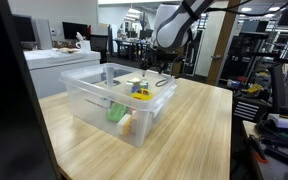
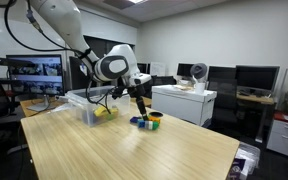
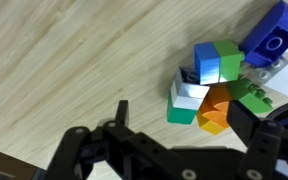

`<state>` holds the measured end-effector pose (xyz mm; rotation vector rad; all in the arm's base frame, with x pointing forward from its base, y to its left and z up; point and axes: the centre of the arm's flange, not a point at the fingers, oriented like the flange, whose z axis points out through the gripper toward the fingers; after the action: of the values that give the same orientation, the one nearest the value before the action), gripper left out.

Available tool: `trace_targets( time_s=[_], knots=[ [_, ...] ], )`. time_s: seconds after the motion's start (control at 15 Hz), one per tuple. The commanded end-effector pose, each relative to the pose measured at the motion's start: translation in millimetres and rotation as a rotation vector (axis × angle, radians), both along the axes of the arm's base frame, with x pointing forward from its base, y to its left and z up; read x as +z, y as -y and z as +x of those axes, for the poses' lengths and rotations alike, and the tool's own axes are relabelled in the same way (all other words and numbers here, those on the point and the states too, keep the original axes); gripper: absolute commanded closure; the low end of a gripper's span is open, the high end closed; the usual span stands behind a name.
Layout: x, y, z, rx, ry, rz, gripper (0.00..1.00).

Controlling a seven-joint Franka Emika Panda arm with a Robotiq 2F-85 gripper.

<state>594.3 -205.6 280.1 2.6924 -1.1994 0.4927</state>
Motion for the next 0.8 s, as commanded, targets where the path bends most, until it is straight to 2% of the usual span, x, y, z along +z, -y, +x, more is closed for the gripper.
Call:
trace_targets(
  time_s=[0.0,0.73],
  knots=[
    [-14.2,0.6,16.2,-0.056,-0.026,-0.048,0.0],
    [-63.3,2.3,40.4,-0.077,-0.124,-0.138,0.0]
  ],
)
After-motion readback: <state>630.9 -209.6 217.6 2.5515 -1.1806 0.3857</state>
